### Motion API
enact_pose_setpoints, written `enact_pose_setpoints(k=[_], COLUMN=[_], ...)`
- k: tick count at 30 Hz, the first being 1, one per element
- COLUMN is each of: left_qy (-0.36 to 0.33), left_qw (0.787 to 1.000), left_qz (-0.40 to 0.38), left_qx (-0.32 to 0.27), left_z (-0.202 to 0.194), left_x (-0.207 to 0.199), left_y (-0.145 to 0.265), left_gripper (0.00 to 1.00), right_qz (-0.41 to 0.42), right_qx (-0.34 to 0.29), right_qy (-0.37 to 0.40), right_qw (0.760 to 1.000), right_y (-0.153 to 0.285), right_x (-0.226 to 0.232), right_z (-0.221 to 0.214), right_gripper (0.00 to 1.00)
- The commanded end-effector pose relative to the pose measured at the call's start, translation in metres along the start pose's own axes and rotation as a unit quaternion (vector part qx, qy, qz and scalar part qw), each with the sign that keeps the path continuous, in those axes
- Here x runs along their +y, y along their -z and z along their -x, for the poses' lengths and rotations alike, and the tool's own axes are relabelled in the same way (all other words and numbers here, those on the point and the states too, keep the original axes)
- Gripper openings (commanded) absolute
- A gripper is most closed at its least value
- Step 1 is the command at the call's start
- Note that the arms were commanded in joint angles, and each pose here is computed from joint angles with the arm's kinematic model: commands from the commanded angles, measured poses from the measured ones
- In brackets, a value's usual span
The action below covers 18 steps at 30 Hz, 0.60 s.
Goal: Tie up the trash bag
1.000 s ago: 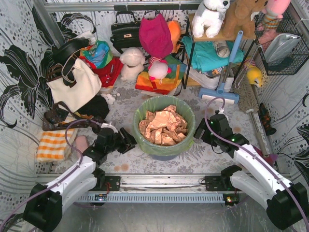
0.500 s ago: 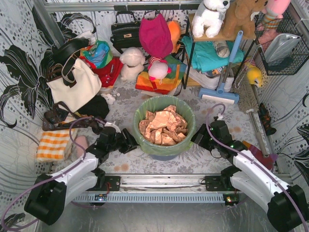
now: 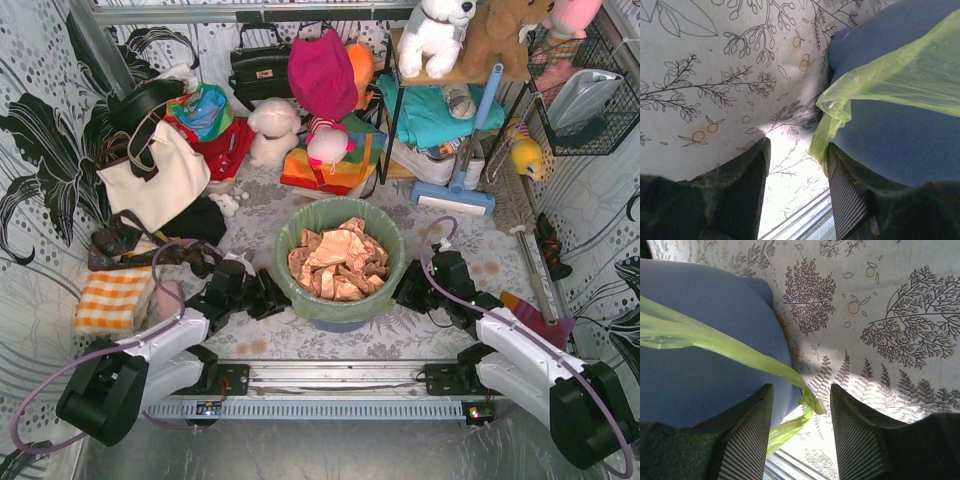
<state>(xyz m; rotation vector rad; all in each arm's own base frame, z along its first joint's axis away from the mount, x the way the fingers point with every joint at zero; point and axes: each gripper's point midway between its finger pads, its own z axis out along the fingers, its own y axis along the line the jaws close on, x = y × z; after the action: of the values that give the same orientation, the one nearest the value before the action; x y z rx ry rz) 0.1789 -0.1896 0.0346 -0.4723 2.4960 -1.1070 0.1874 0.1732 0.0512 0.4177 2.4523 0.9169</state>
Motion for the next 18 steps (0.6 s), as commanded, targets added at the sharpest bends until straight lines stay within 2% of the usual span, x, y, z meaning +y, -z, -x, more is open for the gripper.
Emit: enact_pose_setpoints(k=[1, 4, 7, 14, 18], left_qy=[-0.036, -0.041, -0.038, -0.047, -0.056], left_qw=[0.999, 0.999, 0.999, 0.996, 0.993], left_qz=[-0.015, 0.010, 0.038, 0.078, 0.099], left_qx=[-0.016, -0.015, -0.009, -0.021, -0.034], left_z=[0.015, 0.017, 0.017, 0.027, 0.034], left_x=[-0.013, -0.005, 0.004, 0.012, 0.013], left_y=[-0.003, -0.005, -0.008, -0.007, -0.001], left_gripper=[0.56, 0.53, 0.46, 0.33, 0.25], right_qz=[0.017, 0.014, 0.001, -0.036, -0.056], right_qx=[0.012, 0.018, 0.020, 0.011, -0.004], right_qy=[0.003, 0.003, 0.002, 0.000, 0.001], right_qw=[1.000, 1.000, 1.000, 0.999, 0.998], right_y=[-0.007, -0.010, -0.012, -0.009, -0.004], right_x=[0.003, 0.001, -0.005, -0.019, -0.025], right_z=[-0.003, -0.004, -0.005, -0.005, -0.001], right_gripper=[0.48, 0.43, 0.36, 0.11, 0.00])
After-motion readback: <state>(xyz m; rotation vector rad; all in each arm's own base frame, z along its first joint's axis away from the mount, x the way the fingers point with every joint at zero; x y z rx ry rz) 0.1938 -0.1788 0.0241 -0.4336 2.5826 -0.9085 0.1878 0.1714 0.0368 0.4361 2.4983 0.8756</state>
